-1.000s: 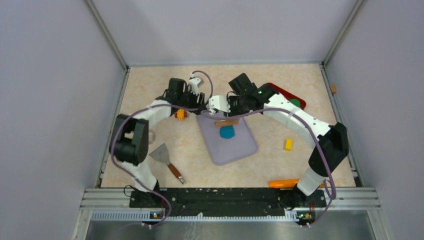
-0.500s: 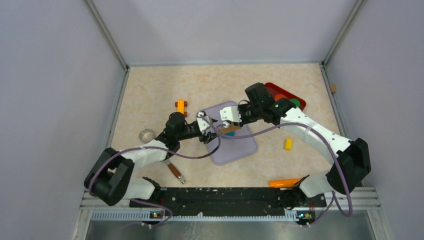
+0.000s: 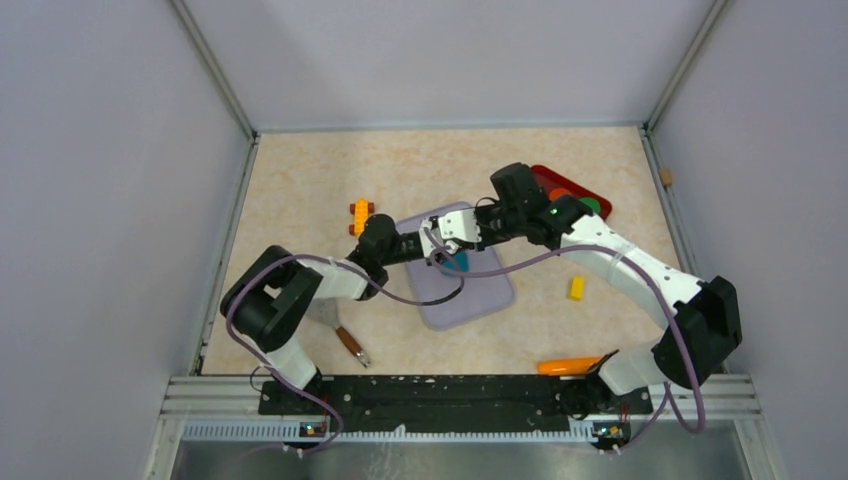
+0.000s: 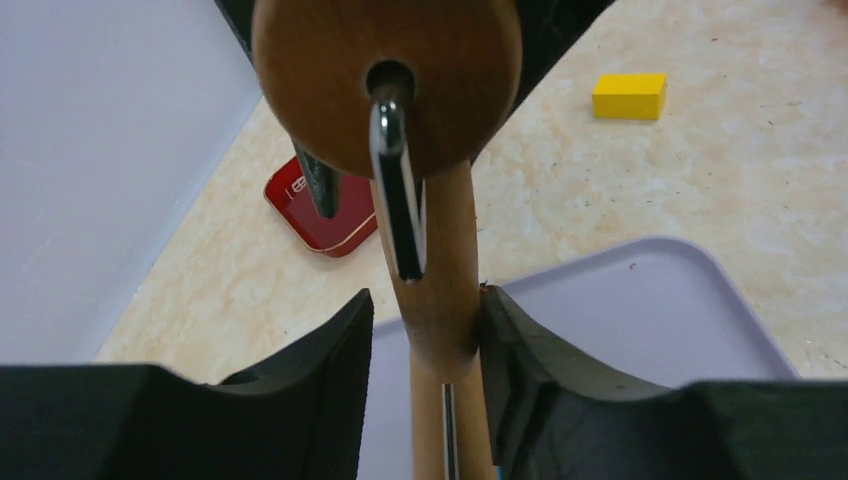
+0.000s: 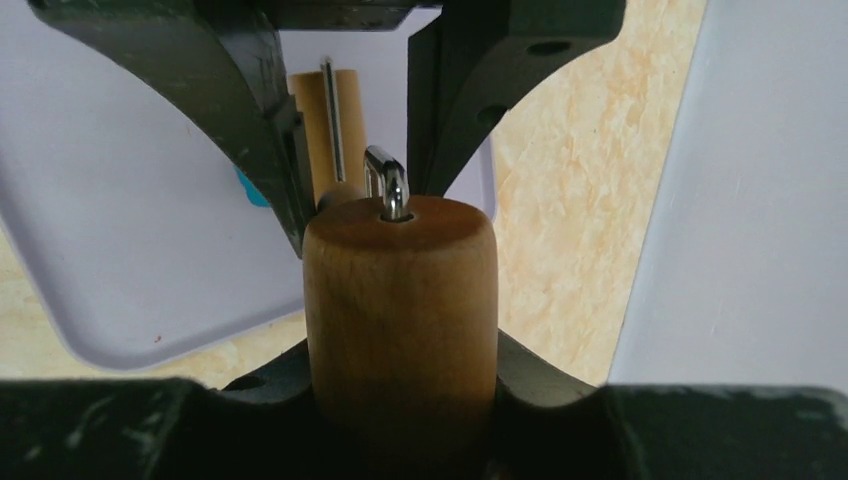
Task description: Roll out the dumpling wrappers from the dough
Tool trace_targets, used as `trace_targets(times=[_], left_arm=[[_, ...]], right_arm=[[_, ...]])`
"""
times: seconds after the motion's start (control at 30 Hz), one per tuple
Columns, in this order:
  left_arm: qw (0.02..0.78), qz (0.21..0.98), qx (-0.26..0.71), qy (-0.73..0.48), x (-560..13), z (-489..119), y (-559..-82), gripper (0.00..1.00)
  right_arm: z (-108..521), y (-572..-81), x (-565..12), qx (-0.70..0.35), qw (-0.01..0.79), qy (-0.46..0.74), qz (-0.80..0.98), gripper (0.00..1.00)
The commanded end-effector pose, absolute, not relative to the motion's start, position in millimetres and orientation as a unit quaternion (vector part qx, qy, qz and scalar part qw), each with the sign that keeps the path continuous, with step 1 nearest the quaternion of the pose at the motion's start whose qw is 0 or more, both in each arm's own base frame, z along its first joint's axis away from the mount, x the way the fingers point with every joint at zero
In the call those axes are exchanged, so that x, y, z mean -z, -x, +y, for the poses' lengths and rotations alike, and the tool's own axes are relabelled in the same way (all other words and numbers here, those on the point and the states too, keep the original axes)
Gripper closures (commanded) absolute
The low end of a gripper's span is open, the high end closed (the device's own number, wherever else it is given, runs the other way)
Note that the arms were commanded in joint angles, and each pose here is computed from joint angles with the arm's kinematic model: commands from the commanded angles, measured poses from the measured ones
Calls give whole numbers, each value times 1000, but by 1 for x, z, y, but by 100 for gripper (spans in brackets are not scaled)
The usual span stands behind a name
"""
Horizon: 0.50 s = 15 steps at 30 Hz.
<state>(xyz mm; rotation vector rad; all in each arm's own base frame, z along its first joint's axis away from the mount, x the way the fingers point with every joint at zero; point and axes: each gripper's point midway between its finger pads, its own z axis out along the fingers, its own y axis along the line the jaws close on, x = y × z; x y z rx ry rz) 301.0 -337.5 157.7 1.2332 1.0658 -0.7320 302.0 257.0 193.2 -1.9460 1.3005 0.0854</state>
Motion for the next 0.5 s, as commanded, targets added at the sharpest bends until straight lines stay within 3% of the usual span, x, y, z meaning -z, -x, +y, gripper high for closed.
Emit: trace_targets(times=[0.0, 0.1, 0.3, 0.4, 0.47], left_arm=[[668, 397, 313, -545, -189, -352, -308, 59], [665, 395, 318, -548, -187, -354, -308, 67], [655, 402, 334, -546, -184, -356, -305, 98], [642, 424, 339, -542, -180, -352, -305, 100], [627, 440, 345, -542, -177, -351, -304, 100]], right_arm=[[277, -308, -233, -44, 448, 748, 487, 100], [276, -306, -230, -50, 444, 745, 496, 100], [261, -302, -218, -51, 405, 751, 519, 98], [245, -300, -214, -84, 345, 746, 563, 69], [242, -297, -214, -110, 304, 740, 589, 55]])
